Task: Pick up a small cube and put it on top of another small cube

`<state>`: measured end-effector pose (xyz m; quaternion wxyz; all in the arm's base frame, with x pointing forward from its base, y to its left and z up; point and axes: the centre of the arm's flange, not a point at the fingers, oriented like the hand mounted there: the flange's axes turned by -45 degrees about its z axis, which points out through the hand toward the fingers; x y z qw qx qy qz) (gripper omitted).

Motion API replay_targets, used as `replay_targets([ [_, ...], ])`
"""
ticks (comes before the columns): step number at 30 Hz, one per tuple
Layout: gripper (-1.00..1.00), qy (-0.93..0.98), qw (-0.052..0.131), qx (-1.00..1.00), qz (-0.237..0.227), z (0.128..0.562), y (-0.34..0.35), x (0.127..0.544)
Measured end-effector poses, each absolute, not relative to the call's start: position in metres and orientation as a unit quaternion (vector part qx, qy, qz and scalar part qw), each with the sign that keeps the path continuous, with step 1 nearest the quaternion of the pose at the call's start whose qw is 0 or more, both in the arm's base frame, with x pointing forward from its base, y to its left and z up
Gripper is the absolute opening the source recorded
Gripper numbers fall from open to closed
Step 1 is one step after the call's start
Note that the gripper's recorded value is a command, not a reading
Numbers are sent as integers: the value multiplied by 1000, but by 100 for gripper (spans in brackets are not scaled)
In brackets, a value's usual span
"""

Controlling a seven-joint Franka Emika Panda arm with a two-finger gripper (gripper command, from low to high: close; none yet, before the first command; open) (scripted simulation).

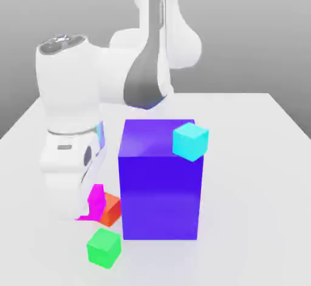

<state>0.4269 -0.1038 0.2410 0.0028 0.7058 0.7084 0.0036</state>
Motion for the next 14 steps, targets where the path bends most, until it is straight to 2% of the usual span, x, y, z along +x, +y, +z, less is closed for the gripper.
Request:
replay_targets([
  [6,-100,710,8,704,1,214,-105,428],
  [11,-100,708,2,706,0,183,-105,424],
  [12,100,708,0,706,0,178,-105,423],
  [14,100,708,0,706,0,178,-105,423],
])
